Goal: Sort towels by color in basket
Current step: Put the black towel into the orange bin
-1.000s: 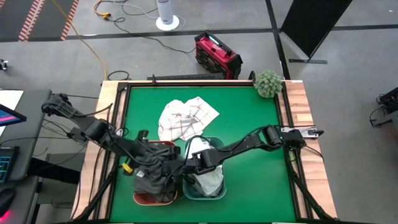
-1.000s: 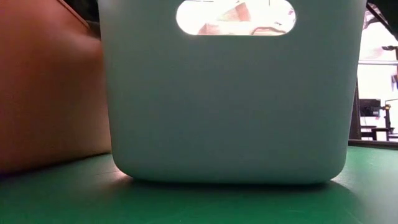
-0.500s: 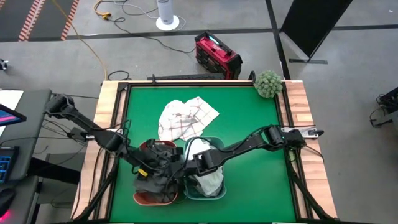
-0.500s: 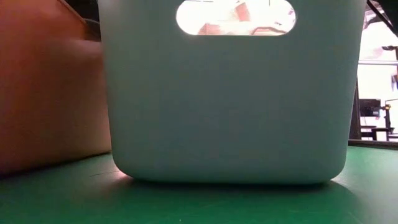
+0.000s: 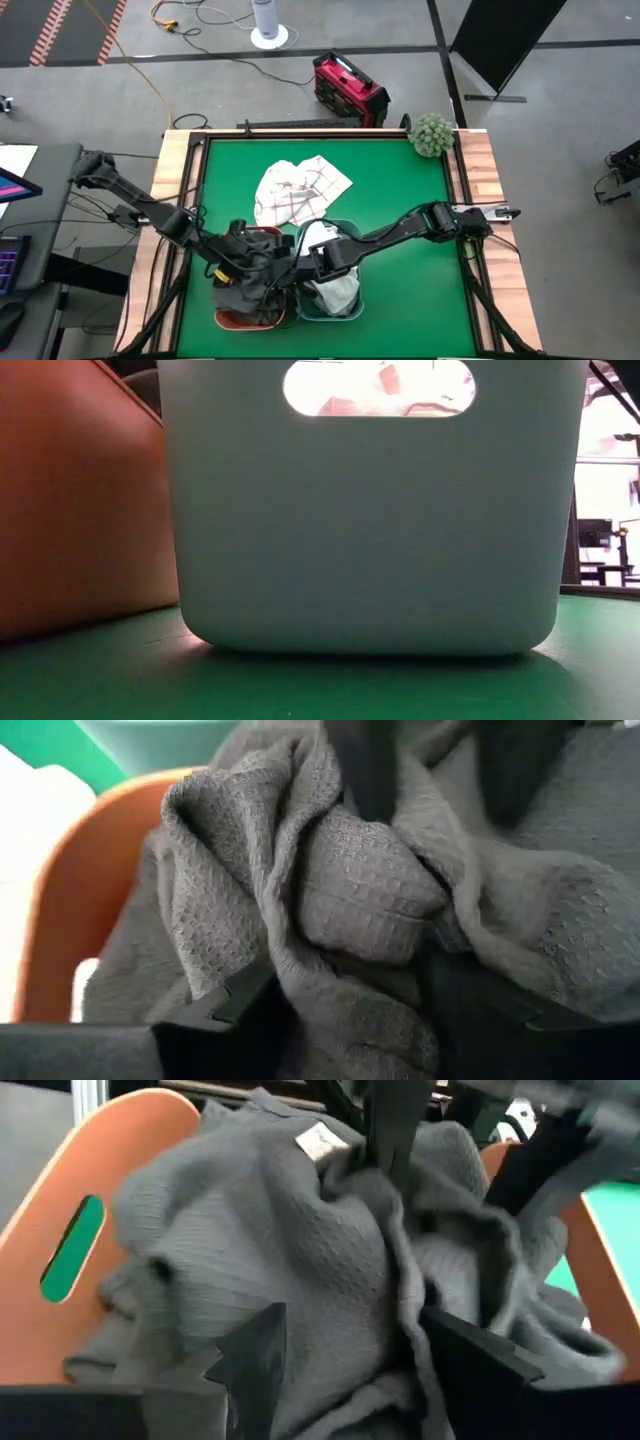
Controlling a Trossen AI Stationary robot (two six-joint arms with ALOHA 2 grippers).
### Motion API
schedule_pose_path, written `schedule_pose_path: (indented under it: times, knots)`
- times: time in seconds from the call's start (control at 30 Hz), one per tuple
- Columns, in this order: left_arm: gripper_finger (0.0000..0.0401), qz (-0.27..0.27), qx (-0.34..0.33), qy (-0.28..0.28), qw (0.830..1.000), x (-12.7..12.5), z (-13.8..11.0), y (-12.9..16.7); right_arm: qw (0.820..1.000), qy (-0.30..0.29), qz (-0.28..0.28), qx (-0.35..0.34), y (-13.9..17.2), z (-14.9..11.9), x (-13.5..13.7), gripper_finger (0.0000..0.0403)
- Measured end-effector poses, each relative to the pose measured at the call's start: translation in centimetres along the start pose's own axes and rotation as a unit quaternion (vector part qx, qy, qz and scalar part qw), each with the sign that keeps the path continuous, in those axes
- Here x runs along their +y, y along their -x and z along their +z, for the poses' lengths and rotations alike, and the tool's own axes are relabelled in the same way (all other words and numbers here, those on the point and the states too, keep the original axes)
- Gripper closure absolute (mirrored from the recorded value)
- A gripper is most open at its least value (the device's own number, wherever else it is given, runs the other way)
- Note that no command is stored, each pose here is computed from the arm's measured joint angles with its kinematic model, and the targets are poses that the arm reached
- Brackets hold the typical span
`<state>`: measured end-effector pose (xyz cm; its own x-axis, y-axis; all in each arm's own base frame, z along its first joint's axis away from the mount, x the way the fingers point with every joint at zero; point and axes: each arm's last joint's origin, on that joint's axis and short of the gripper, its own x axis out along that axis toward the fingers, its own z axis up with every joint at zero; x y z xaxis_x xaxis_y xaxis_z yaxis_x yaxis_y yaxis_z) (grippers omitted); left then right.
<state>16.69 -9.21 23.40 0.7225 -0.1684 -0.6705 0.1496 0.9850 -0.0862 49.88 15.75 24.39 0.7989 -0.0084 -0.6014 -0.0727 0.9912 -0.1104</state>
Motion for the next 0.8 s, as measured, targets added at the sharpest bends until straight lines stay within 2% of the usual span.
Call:
schedule_pose_path:
  times: [0.37, 0.43, 0.63, 0.8]
  knots:
    - [0.0194, -0.033, -0.069, -0.010, 0.997, -0.2, 4.5, 5.9, 1.000, -0.006, -0.002, 0.020, -0.5, -0.6, 0.0, 0.0148]
    - [0.0194, -0.062, -0.080, -0.005, 0.995, -0.3, 4.8, 6.3, 1.000, -0.006, -0.003, 0.021, -0.5, -0.7, -0.1, 0.0148]
    - [0.0194, -0.208, -0.078, -0.002, 0.975, -1.5, 4.9, 5.3, 1.000, -0.001, -0.006, 0.031, -0.6, -0.8, -0.4, 0.0148]
    - [0.0194, -0.269, -0.076, -0.002, 0.960, -2.5, 4.6, 3.4, 0.999, 0.012, -0.006, 0.037, -0.5, -1.0, -0.4, 0.0148]
